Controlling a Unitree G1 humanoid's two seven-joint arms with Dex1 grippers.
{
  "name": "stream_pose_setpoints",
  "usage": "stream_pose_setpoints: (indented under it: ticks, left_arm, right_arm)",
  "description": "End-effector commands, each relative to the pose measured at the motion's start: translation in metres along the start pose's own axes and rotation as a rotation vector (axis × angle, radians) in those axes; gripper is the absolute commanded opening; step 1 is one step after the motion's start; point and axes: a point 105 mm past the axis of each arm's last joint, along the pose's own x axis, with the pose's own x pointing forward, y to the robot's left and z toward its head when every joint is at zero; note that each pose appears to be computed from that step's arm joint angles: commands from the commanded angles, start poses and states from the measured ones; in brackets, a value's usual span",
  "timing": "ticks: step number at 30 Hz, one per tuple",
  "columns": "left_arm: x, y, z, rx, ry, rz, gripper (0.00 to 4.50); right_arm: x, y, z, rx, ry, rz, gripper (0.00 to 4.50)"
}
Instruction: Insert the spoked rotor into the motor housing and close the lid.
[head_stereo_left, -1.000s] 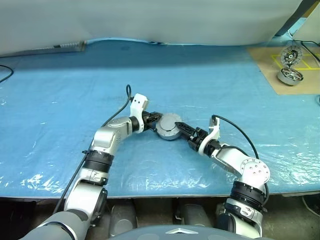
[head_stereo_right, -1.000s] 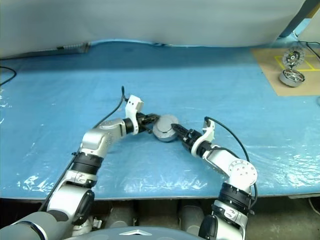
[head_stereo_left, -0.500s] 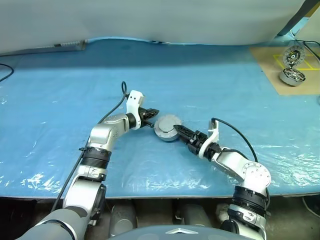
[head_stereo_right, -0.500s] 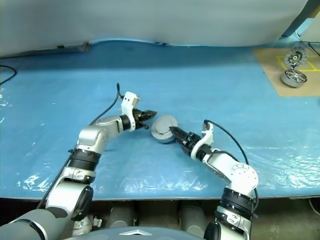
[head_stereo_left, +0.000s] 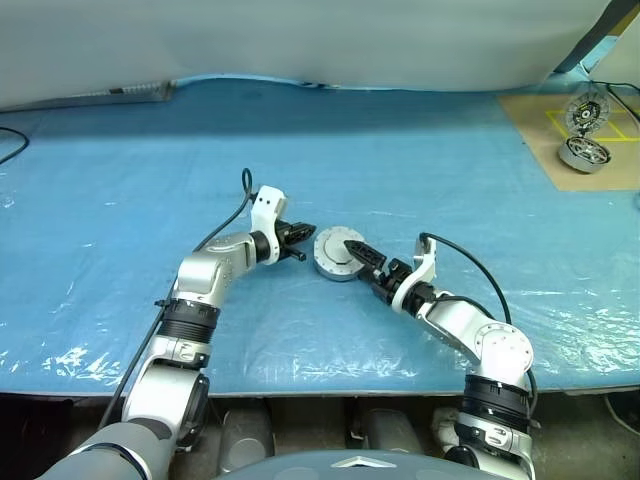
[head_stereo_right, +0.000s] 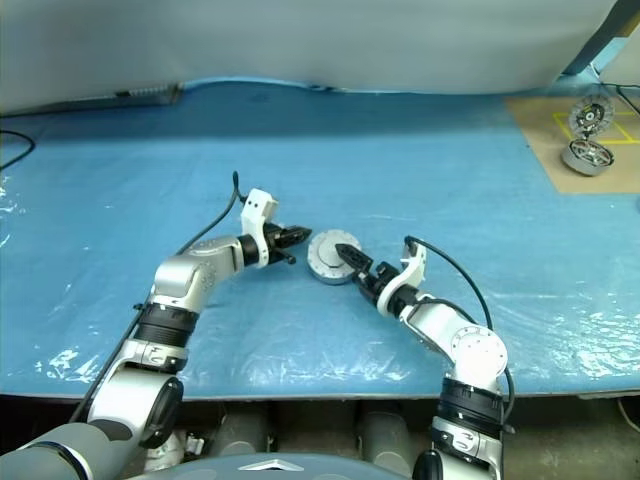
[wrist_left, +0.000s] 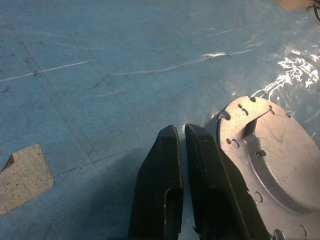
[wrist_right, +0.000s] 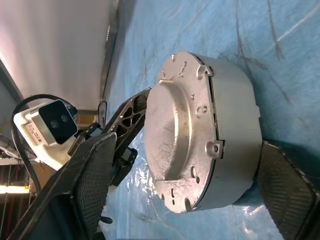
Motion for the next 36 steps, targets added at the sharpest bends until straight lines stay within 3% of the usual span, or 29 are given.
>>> stream_pose_setpoints:
  ticks: [1, 8, 11, 18, 26, 36]
  left_arm:
    - [-0.002, -0.005, 0.01, 0.024, -0.038, -0.018, 0.28]
    - [-0.002, -0.005, 0.015, 0.022, -0.064, -0.018, 0.28]
    - [-0.004, -0.013, 0.027, 0.004, -0.125, -0.068, 0.28]
    - [-0.008, -0.031, 0.031, -0.028, -0.145, -0.18, 0.28]
    - [-0.01, -0.028, 0.015, -0.015, -0.07, -0.156, 0.28]
    - [-0.011, -0.021, 0.022, -0.028, -0.108, -0.113, 0.28]
  right_arm:
    - [-0.005, -0.005, -0.001, 0.026, -0.004, -0.006, 4.22]
    - [-0.014, -0.002, -0.004, 0.066, 0.002, 0.033, 4.22]
    - [-0.016, -0.002, -0.007, 0.07, 0.01, 0.031, 3.59]
    - [-0.012, -0.001, -0.01, 0.058, 0.036, 0.03, 1.29]
    - [-0.01, 0.0, -0.012, 0.054, 0.044, 0.032, 1.29]
    - [-0.01, 0.001, -0.012, 0.064, 0.046, 0.037, 1.15]
